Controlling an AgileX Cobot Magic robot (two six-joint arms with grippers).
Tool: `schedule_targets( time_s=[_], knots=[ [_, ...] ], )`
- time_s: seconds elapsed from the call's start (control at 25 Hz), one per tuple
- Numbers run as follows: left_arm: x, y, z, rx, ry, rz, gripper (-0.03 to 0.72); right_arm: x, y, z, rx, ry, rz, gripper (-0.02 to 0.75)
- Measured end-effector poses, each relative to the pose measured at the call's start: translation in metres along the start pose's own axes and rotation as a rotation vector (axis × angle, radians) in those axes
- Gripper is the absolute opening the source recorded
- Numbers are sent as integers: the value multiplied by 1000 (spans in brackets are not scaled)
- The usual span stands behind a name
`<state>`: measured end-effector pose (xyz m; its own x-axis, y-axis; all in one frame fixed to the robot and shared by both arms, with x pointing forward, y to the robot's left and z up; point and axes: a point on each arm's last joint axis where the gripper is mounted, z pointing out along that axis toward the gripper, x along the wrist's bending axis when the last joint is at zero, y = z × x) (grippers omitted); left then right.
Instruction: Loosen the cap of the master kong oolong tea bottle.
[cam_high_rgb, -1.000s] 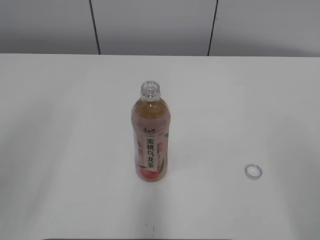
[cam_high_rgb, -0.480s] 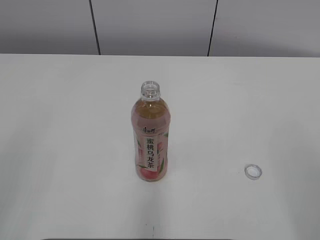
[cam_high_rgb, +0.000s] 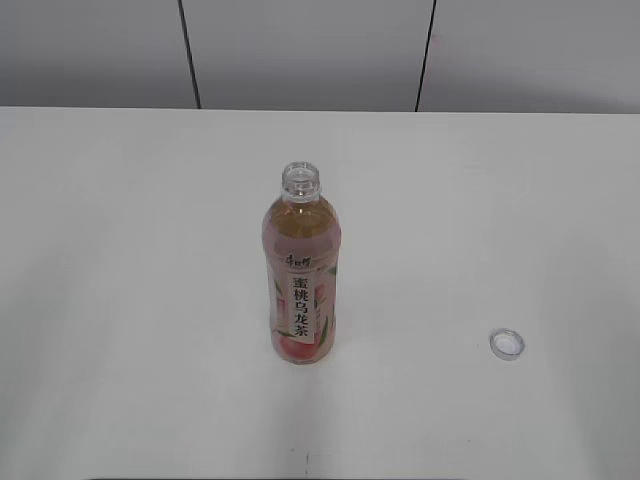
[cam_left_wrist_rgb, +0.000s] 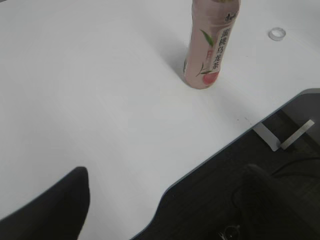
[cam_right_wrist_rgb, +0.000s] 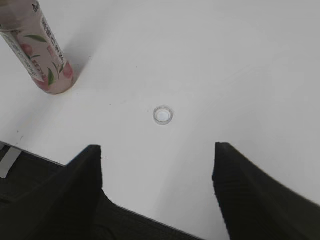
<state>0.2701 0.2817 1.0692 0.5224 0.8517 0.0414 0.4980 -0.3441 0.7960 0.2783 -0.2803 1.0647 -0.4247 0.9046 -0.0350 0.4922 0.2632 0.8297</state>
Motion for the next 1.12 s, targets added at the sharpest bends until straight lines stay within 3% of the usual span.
schedule_targets(
  time_s=[0.68, 0.8, 1.0, 1.12],
  knots=[
    [0, -2, -4, -25, 17, -7, 555, 0, 1, 0, -9, -5, 3, 524],
    [3, -5, -9, -54, 111, -72, 537, -2, 1, 0, -7, -47, 32, 524],
    [2, -13, -23, -132, 334, -197, 507, -8, -3, -10, -57, -211, 129, 524],
    [-2, -18, -30, -175, 393, -220, 489, -8, -7, -18, -103, -291, 166, 524]
  ],
)
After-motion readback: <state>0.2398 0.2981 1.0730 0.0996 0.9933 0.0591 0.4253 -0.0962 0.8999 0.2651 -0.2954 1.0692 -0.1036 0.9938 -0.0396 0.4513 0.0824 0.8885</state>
